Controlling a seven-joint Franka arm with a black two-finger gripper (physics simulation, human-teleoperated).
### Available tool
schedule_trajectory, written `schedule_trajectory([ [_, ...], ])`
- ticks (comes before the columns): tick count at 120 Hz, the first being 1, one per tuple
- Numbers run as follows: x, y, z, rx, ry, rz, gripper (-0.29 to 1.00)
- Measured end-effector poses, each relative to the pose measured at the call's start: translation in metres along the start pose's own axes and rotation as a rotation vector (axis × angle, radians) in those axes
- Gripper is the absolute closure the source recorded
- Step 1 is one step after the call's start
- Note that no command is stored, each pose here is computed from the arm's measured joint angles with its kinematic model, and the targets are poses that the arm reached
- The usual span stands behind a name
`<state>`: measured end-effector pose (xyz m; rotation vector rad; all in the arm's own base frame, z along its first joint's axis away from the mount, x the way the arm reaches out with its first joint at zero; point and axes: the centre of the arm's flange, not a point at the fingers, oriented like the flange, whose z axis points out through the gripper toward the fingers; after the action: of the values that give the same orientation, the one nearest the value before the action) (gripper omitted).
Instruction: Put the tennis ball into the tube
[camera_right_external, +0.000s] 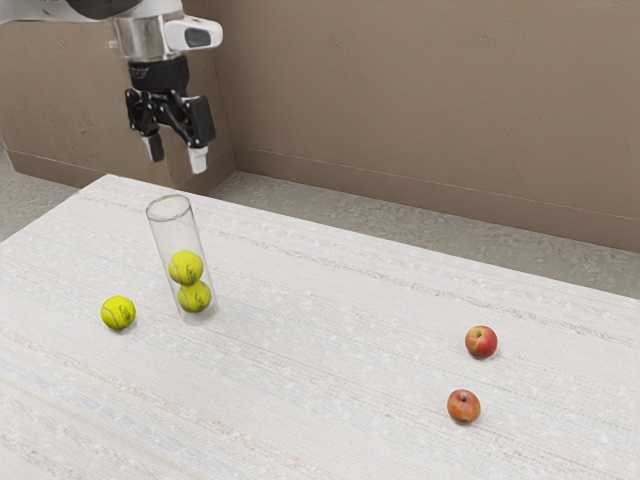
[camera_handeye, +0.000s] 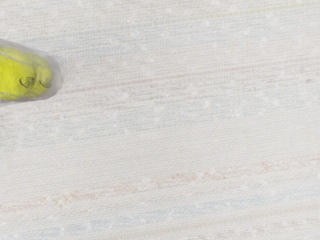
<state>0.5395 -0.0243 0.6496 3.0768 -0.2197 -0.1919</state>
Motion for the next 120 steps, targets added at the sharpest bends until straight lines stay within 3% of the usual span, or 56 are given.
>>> schedule_trajectory([
  [12,-0.006,-0.008,0.004,0.008,0.029,-0.007,0.0],
  [24,-0.058,-0.035,0.038,0.008,0.031,-0.072,0.0],
  [44,-0.108,-0.087,0.139,-0.02,0.019,-0.175,0.0],
  [68,-0.076,-0.116,0.214,-0.002,0.074,-0.201,0.0],
  [89,-0.068,-0.182,0.281,0.085,0.131,-0.243,0.0],
  [120,-0.046,-0.233,0.324,0.176,0.255,-0.22,0.0],
])
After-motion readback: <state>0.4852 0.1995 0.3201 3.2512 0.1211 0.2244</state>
